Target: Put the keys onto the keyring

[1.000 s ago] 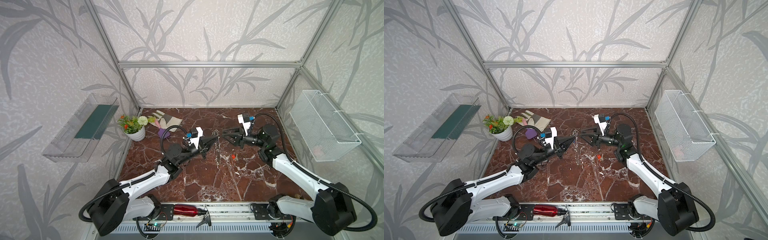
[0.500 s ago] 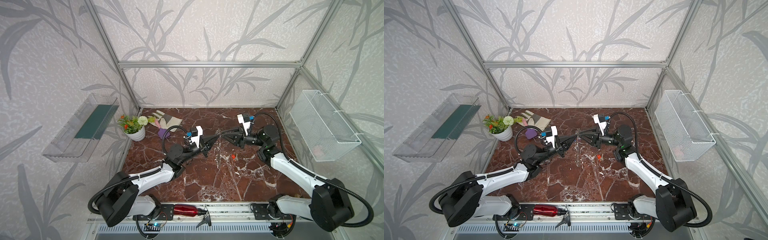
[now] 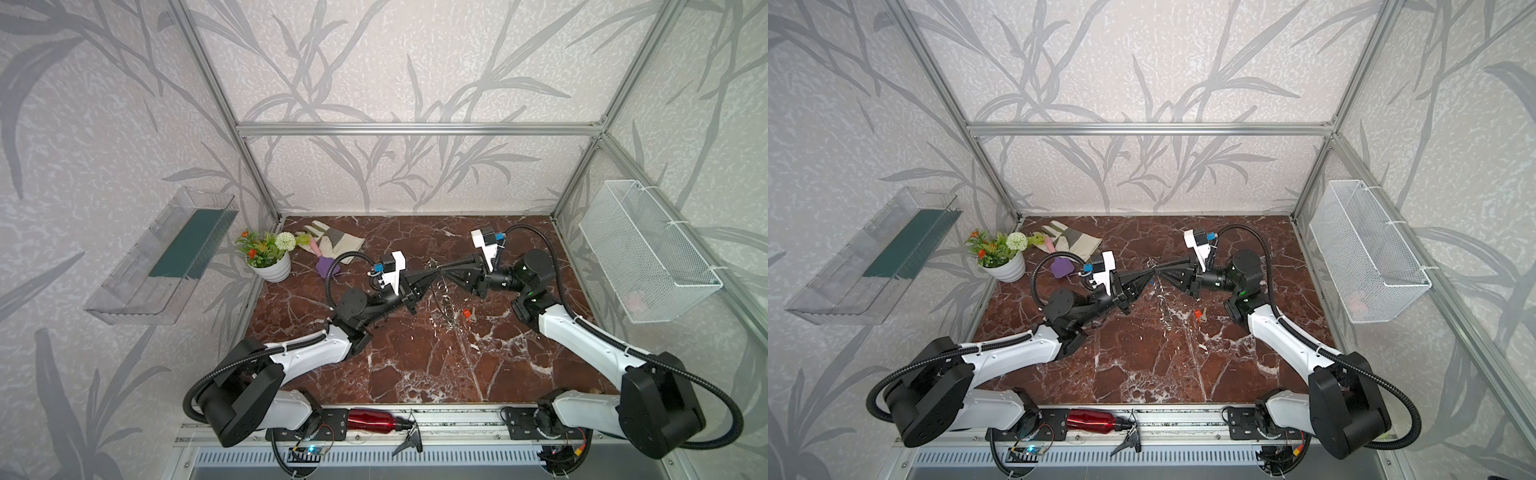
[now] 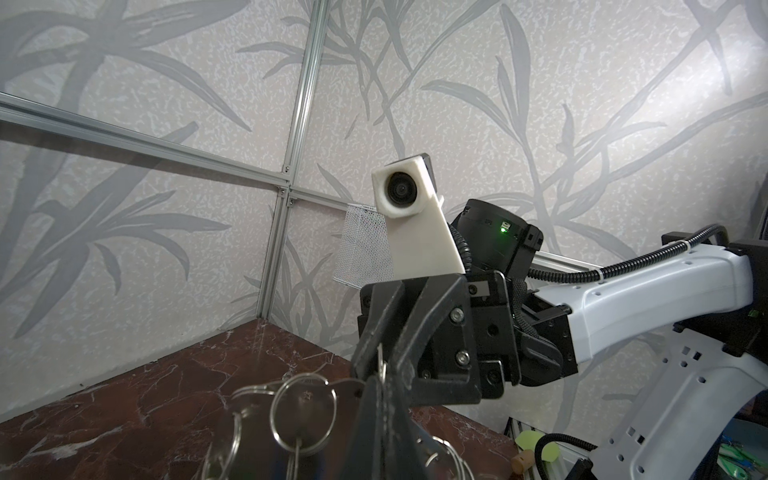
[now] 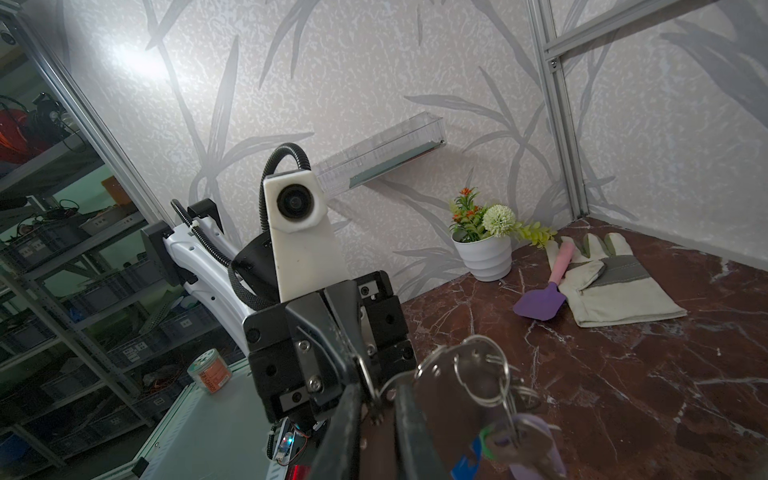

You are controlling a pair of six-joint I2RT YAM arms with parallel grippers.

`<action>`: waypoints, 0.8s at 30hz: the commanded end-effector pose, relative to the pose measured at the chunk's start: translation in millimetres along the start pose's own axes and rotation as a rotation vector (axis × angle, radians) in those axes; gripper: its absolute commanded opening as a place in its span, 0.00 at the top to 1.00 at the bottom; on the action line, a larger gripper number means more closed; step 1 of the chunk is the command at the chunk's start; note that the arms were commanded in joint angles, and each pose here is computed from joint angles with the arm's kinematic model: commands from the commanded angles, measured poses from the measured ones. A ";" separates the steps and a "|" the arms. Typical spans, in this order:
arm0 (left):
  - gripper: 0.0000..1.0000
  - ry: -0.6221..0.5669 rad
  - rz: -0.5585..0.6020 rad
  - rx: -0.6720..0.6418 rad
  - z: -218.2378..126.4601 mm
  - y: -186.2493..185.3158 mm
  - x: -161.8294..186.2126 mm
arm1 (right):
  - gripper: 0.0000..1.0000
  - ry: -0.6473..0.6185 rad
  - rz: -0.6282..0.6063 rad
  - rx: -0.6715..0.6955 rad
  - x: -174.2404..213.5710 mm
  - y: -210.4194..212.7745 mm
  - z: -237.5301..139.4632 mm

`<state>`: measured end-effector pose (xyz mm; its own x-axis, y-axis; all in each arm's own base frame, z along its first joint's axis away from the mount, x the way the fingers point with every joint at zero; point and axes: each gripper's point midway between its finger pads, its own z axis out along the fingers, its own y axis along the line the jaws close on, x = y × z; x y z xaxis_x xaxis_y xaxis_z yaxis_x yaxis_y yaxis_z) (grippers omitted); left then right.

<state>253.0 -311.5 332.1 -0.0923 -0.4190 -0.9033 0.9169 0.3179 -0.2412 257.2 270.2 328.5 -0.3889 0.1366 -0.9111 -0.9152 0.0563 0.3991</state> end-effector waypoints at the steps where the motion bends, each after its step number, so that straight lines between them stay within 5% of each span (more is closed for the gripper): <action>1: 1.00 -0.079 0.015 0.047 2.6 -11.7 -21.5 | 0.86 -0.002 -0.038 -0.034 -5.2 7.5 2.6; 9: 1.00 -0.049 0.005 0.037 1.7 -9.5 -14.4 | 1.00 0.001 -0.032 -0.035 -3.6 7.2 2.5; 17: 1.00 0.042 0.009 -0.005 -5.0 -8.2 -7.4 | 1.00 0.007 -0.041 -0.024 -1.5 5.0 2.4; 24: 0.81 0.197 -0.017 -0.106 -25.6 -2.3 -4.8 | 1.00 0.022 -0.077 -0.011 -0.1 4.1 2.0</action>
<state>243.8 -295.6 328.2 -0.1606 -0.3155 -0.9352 0.8849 0.3738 -0.2780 252.4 273.7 321.1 -0.3709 0.1033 -0.9229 -0.9252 0.0448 0.3769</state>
